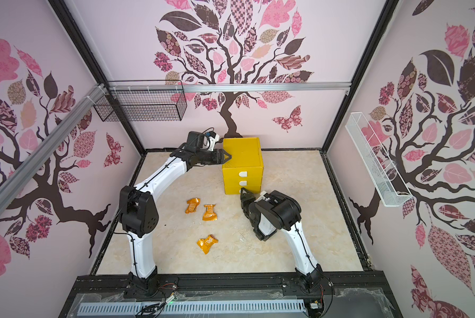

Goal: Place the cookies into the drawer by color
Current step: Open the drawer in the storage box.

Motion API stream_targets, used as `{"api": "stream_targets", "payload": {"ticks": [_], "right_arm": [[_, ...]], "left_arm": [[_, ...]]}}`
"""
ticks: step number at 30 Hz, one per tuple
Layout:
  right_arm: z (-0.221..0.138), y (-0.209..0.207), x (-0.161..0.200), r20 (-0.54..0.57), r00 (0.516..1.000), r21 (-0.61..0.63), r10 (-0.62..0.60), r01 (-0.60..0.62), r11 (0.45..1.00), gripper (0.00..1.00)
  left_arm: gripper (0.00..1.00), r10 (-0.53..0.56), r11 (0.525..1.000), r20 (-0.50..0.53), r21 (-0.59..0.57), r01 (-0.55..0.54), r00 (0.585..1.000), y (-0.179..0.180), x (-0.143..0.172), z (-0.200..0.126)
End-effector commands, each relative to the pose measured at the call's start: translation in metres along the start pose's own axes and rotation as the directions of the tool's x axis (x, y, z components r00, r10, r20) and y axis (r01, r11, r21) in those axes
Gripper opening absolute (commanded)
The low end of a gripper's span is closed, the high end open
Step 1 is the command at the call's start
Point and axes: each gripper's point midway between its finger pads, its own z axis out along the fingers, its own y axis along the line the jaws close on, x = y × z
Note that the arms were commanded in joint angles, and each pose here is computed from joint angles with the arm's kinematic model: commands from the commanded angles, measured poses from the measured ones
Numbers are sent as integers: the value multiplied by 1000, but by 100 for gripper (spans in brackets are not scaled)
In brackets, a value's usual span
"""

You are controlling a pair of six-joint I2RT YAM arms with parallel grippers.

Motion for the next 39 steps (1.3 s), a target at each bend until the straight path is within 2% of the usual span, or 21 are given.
{"api": "stream_targets", "payload": {"ticks": [1,20,29,39], "right_arm": [[0,-44,-10,34,999,132,-35,30,991,40],[-29,-36,-4,36,999,148,4,-9,989,37],[-54,-32,-2,43,999,165,3,-10,986,36],[-94,-36,15,-2,1000,203,-1,2,979,36]], "left_arm": [[65,-39,999,-161,-5,39,986,0,48,14],[65,-36,999,-160,-10,34,987,2,48,14],[65,-36,999,-153,-8,35,988,-1,46,11],[65,-44,999,-152,-2,44,987,-2,46,11]]}}
